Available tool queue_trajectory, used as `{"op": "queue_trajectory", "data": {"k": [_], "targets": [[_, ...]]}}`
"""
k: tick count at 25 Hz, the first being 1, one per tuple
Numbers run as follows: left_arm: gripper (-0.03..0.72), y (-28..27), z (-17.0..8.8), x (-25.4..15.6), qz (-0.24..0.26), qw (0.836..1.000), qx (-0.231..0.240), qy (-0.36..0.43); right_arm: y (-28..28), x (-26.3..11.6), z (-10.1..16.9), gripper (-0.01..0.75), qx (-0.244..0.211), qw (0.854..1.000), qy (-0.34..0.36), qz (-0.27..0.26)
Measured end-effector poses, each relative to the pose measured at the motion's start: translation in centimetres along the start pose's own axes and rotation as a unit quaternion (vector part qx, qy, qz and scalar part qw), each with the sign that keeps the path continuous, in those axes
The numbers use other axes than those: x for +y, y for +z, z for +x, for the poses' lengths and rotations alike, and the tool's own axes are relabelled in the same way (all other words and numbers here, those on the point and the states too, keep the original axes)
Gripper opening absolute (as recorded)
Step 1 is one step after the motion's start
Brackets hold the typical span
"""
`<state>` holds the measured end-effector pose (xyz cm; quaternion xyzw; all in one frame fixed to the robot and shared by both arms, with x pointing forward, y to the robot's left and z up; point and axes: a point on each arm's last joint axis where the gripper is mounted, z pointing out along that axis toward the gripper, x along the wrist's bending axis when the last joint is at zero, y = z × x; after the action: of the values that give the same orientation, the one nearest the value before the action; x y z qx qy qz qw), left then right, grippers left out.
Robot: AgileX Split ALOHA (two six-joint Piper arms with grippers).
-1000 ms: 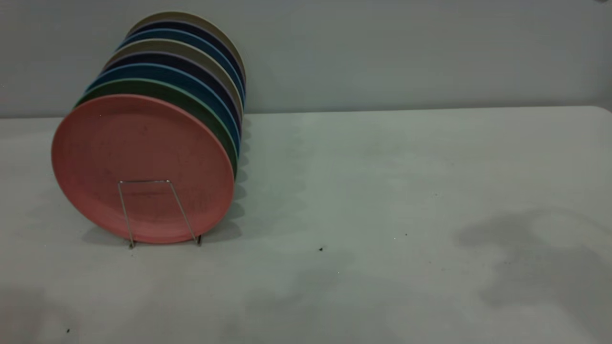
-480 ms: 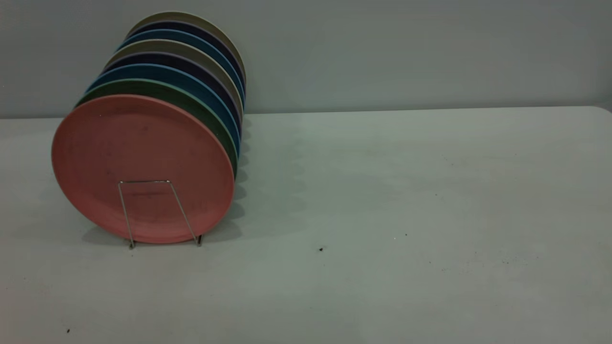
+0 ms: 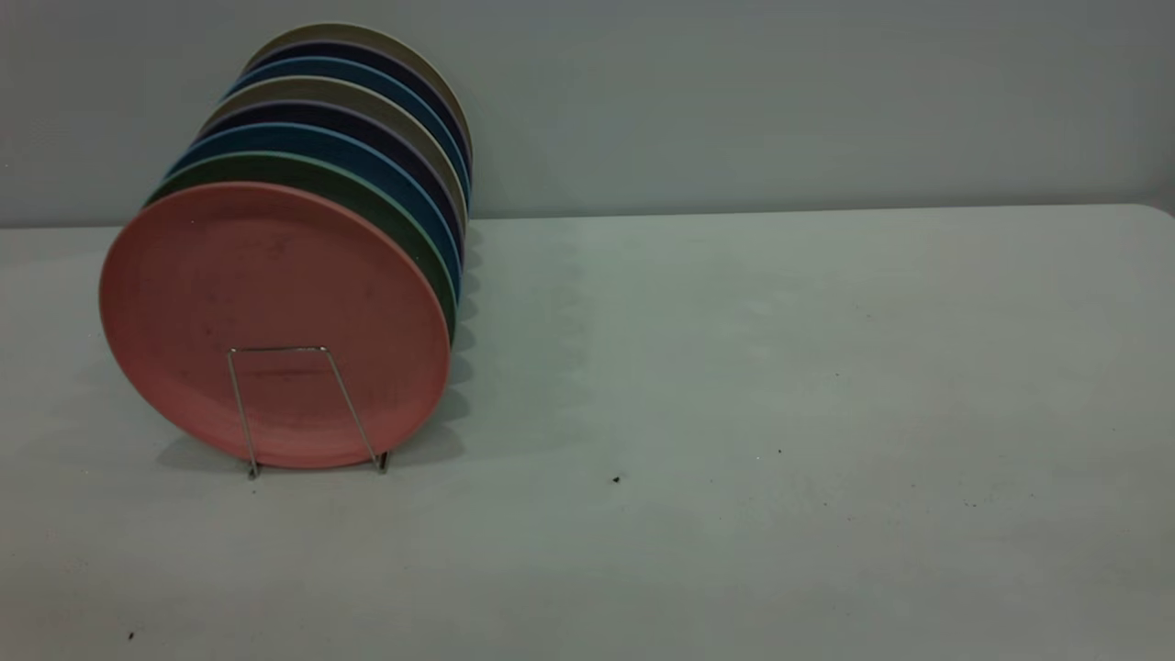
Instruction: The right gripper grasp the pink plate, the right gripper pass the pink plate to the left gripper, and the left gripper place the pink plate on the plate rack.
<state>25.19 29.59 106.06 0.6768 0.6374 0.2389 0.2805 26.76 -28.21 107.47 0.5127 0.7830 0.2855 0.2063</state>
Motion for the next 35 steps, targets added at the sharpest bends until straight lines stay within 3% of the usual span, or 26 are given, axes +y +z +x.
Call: {"op": "queue_trajectory", "data": {"k": [6, 11, 35], "targets": [[0.406, -0.7, 0.0, -3.1, -0.048, 0.999, 0.003, 0.003, 1.0, -3.1, 0.4, 0.277, -0.005, 1.000, -0.002, -0.023], [0.406, -1.2, -0.1, -3.9, -0.080, 0.997, 0.004, 0.021, 1.3, -3.5, 0.5, 0.276, -0.011, 0.998, -0.003, -0.054], [0.374, 0.0, 0.0, -4.2, -0.069, 0.997, 0.002, 0.020, 1.6, -3.4, 0.4, 0.276, -0.013, 0.998, -0.002, -0.063]]}}
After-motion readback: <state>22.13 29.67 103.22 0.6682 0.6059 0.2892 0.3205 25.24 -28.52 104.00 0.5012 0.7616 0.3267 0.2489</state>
